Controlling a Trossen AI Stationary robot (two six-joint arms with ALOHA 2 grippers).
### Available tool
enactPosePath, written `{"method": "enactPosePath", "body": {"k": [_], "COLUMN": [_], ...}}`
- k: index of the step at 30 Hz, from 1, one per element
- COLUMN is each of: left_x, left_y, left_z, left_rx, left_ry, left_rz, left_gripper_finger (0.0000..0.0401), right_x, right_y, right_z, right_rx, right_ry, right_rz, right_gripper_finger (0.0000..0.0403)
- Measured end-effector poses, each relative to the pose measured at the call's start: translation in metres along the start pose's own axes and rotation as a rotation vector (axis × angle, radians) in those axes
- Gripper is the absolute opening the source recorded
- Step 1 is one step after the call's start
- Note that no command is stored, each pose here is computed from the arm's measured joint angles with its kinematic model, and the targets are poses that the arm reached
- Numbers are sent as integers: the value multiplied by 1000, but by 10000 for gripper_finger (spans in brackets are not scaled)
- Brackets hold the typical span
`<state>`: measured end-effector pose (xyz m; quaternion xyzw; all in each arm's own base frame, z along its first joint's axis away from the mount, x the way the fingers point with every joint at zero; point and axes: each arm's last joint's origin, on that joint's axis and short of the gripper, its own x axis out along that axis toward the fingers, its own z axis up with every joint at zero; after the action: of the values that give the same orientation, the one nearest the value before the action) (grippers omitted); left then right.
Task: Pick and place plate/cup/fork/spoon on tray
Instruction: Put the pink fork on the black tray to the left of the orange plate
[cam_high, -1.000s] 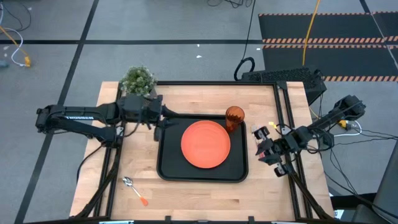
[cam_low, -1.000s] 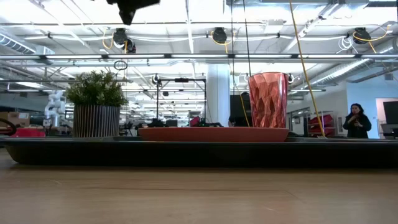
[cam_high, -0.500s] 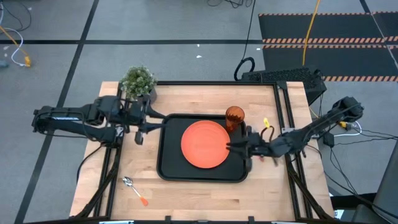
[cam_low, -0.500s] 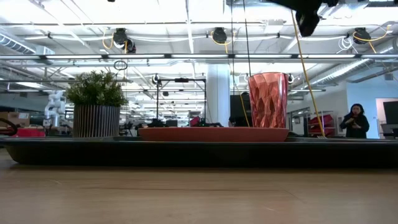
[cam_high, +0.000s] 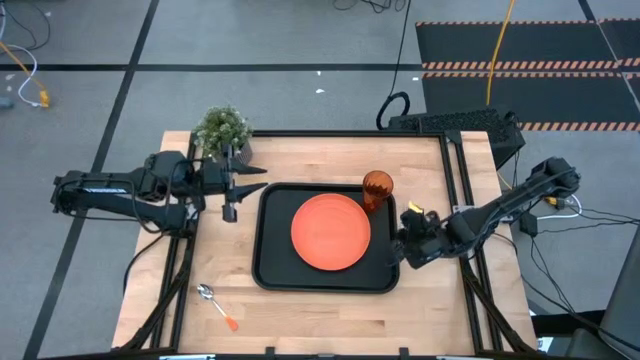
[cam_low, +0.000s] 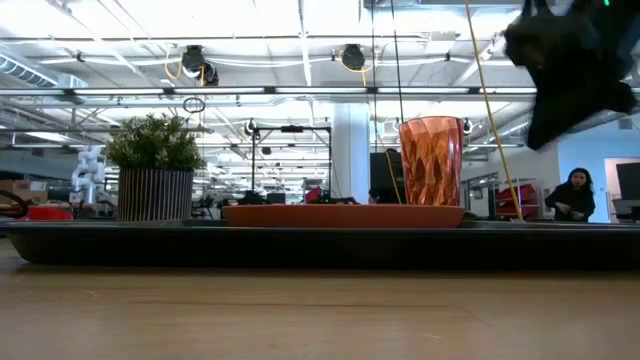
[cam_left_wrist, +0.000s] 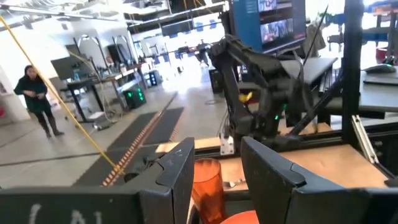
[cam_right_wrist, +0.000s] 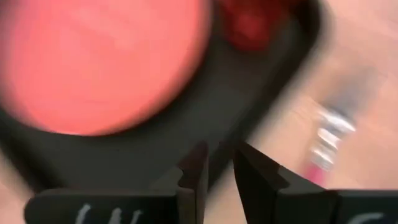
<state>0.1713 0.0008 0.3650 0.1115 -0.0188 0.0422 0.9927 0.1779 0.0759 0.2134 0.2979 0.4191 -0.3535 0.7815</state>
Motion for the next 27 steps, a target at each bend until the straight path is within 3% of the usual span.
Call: {"method": "enactPosePath", "body": {"k": [3,14,20,27], "left_x": [0,0,0,0], "left_y": [0,0,0,0], "left_z": [0,-1,-3,-4], "left_rx": [10,-16,-37,-72], "left_ry": [-2,12,36,41], "left_rz": [1,14,10,10], "left_gripper_finger": [136,136,136,136], "right_x": [9,38,54,71], "right_y": [-12,-34,-48,-60], "right_z": [-7,-21,-29,-39], "right_rx": [6,7,21,48], "right_ry": [43,140,160,148], "right_rz": [-116,-239,-260,-213], "right_gripper_finger": [68,130,159,150]}}
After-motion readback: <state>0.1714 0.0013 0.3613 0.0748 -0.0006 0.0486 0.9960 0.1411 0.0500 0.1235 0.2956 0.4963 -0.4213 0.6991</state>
